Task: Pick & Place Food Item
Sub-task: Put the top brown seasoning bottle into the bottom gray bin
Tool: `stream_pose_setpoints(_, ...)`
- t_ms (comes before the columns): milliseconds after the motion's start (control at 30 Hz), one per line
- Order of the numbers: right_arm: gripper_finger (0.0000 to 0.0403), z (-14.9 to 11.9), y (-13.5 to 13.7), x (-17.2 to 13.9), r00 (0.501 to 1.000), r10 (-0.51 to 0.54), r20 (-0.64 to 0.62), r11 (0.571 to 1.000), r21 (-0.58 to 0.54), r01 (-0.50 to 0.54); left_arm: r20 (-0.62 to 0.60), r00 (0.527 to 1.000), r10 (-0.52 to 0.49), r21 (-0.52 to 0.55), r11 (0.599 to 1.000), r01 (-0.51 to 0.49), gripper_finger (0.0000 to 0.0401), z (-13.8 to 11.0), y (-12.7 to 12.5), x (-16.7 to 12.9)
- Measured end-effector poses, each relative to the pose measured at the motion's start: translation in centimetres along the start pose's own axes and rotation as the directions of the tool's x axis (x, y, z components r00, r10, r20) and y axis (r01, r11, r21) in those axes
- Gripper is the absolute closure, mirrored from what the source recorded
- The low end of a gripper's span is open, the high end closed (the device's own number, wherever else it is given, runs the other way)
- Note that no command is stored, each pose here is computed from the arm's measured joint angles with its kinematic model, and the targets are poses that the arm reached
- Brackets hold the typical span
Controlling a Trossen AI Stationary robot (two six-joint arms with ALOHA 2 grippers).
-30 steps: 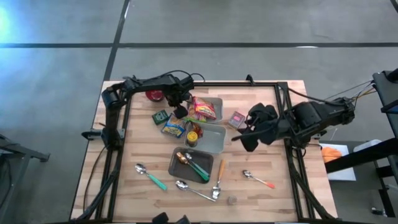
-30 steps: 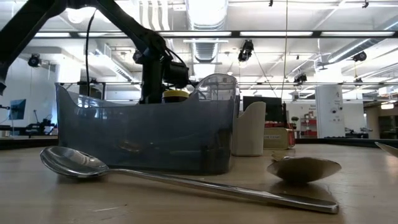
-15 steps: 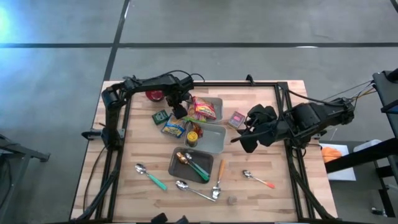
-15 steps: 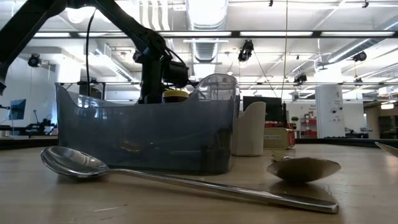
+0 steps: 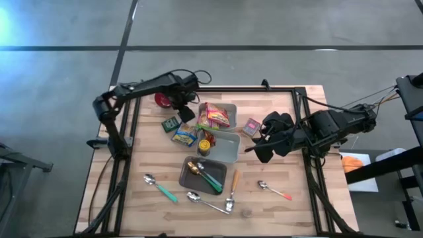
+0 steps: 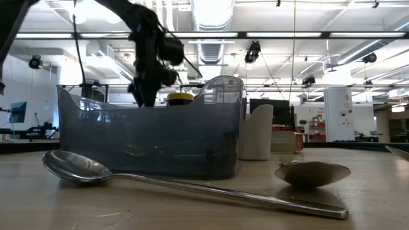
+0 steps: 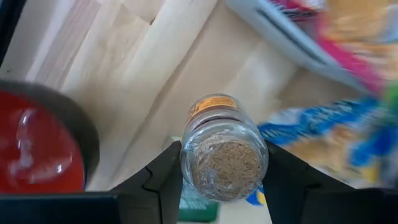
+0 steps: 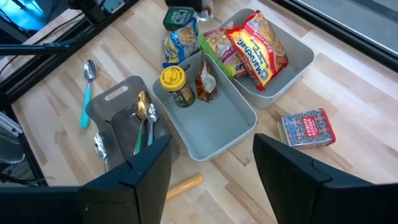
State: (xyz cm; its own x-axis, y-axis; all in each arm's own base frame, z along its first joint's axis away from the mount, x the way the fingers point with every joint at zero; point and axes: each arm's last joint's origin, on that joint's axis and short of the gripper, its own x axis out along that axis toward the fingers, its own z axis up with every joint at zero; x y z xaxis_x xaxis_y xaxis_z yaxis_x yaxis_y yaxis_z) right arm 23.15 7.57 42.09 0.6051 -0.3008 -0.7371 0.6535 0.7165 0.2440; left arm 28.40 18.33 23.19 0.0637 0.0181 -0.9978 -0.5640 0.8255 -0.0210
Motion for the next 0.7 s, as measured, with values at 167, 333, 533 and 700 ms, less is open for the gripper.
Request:
stream_pose_setpoints(167,0.0181,0.0,0.0,0.0,1.000,0.000,0.000,1.000,-0.007,0.000,0.061,0.995,-0.079,-0.037,0.996,0.081,0.0234,-1.4,-1.3,-3.8)
stream_pose_setpoints(333,0.0181,0.0,0.0,0.0,1.000,-0.001,0.000,1.000,-0.009,0.001,0.140,0.983,-0.118,-0.032,0.992,0.123,0.0234,-2.0,-4.1,-7.2)
stream_pose_setpoints(533,0.0181,0.0,0.0,0.0,1.000,-0.001,0.000,1.000,-0.012,0.001,0.211,0.959,-0.188,0.051,0.982,0.181,0.0234,-2.3,-8.2,-10.9)
stream_pose_setpoints(700,0.0181,0.0,0.0,0.0,1.000,-0.002,-0.001,1.000,-0.017,0.002,0.273,0.929,-0.250,0.134,0.966,0.221,0.0234,-2.8,-11.3,-13.0)
